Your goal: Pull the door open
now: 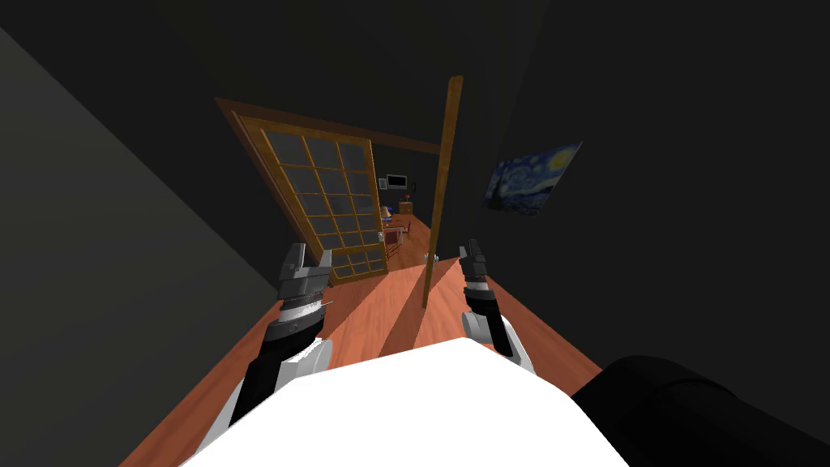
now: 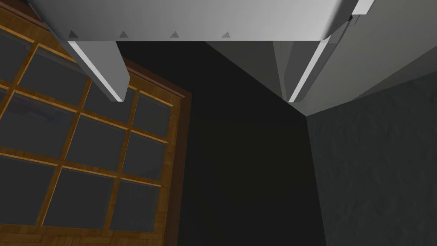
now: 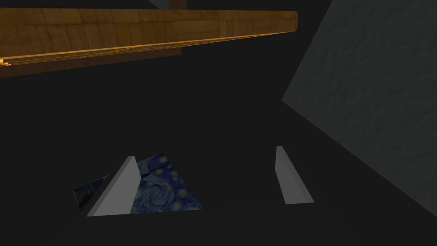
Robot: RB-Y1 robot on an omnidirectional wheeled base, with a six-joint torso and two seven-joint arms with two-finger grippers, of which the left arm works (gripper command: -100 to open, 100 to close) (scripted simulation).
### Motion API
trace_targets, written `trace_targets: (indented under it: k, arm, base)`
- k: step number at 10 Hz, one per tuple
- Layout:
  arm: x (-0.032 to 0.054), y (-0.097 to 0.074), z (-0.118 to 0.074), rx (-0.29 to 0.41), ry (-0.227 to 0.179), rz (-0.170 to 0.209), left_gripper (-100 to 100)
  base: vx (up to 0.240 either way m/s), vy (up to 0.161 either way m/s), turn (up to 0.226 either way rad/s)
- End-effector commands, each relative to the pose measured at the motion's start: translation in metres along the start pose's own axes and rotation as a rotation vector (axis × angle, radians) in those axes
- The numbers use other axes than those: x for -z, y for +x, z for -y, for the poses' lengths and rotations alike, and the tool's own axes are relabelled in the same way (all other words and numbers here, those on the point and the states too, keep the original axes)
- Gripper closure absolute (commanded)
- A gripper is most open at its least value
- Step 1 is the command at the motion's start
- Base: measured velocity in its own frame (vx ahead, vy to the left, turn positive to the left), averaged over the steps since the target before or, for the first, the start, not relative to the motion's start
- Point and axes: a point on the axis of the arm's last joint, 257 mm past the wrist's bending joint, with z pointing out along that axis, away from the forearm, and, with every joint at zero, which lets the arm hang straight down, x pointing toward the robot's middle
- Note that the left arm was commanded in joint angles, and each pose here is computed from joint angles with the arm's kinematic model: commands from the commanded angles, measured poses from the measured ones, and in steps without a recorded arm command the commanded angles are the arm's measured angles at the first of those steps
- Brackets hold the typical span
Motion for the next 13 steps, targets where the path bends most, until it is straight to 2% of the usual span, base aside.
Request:
trace_targets:
  k: [1,13]
  arm:
    - [0.0009,-0.001,-0.002,-0.001,-0.004,-0.001,-100]
    - [0.0100,-0.013,-0.020,-0.010,-0.046,-0.009,-100]
  base:
    - [0.124,-0.062,-0.035]
    - [0.220,-0.174,-0.026]
